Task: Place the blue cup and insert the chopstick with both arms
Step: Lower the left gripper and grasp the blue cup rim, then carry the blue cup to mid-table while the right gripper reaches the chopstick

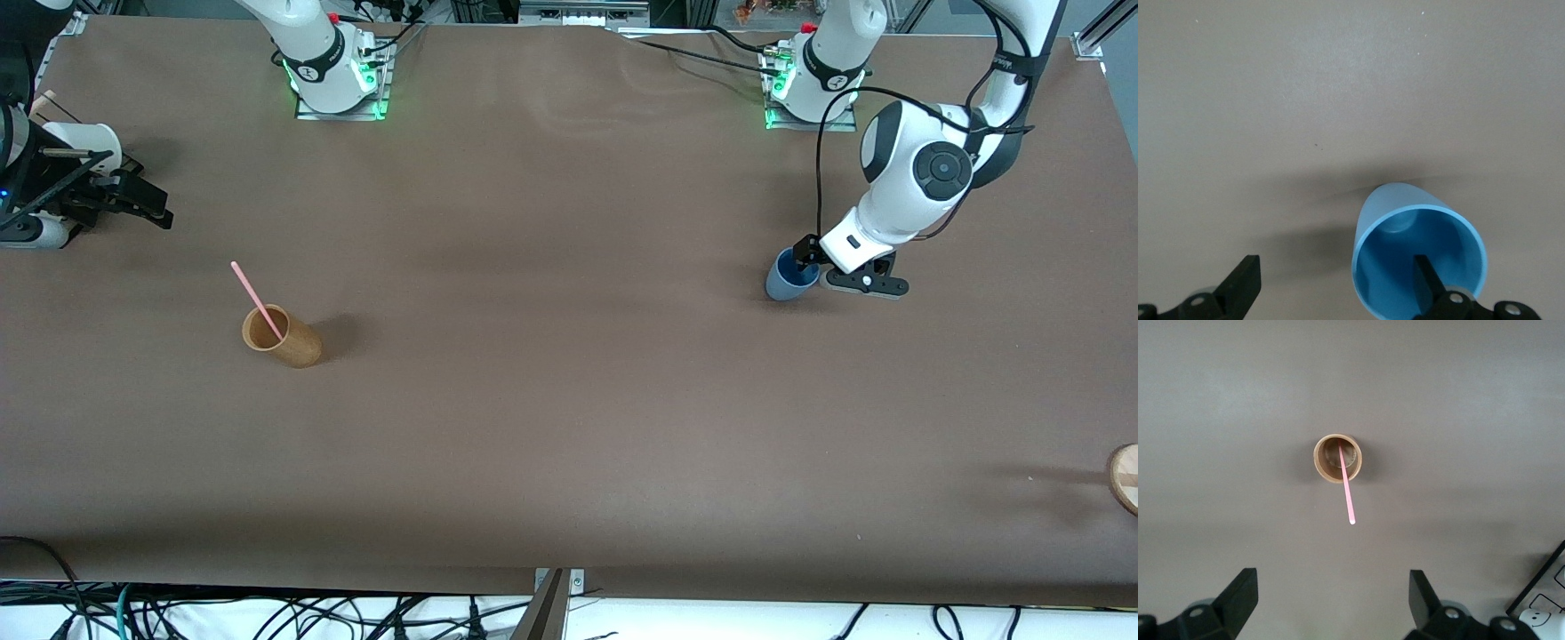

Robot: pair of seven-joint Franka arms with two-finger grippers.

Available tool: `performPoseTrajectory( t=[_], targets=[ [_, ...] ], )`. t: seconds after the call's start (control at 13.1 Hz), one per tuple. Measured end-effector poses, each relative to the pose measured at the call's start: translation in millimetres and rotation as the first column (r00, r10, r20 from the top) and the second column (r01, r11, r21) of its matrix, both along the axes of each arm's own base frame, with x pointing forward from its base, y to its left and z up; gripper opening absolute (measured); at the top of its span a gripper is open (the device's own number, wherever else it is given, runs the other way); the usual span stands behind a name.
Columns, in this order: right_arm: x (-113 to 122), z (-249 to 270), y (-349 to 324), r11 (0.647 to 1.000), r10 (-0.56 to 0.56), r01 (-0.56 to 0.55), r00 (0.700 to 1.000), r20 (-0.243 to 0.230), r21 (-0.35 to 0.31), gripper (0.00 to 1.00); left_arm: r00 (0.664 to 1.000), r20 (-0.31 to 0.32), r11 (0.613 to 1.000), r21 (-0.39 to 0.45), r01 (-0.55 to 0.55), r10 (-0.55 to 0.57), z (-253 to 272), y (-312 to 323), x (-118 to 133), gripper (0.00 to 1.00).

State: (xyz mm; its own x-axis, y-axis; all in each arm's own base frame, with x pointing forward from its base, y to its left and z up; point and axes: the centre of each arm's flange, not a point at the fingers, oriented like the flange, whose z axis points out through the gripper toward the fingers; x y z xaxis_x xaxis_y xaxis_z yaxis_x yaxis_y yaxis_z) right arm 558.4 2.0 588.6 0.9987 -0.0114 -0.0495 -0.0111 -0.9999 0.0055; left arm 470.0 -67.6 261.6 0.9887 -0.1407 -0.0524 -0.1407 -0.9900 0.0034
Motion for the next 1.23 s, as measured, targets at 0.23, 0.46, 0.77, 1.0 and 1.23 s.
performPoseTrajectory(
  t=[0.23, 0.46, 0.77, 1.0, 1.23],
  targets=[
    [0, 0, 0, 1.0, 0.0, 0.0, 1.0, 0.0, 0.0, 1.0, 1.0, -0.002, 1.0, 0.002, -0.003, 0.003, -18, 1, -7, 0.81],
    [0, 0, 0, 1.0, 0.0, 0.0, 1.0, 0.0, 0.0, 1.0, 0.999, -0.004, 0.999, 0.004, -0.035, 0.035, -19, -1, -7, 0.45],
    [0, 0, 0, 1.0, 0.0, 0.0, 1.0, 0.0, 0.0, 1.0, 0.998, -0.01, 0.998, 0.007, -0.059, 0.06, -10, -8, -1, 0.05],
    [0, 0, 0, 1.0, 0.001, -0.001, 1.0, 0.0, 0.0, 1.0, 0.998, -0.027, 0.999, 0.01, -0.052, 0.052, 36, -18, 32, 0.05],
    [0, 0, 1, 1.0, 0.002, -0.002, 1.0, 0.0, 0.0, 1.0, 0.998, -0.01, 0.998, -0.03, -0.062, 0.062, 111, -70, 68, 0.05]
  ],
)
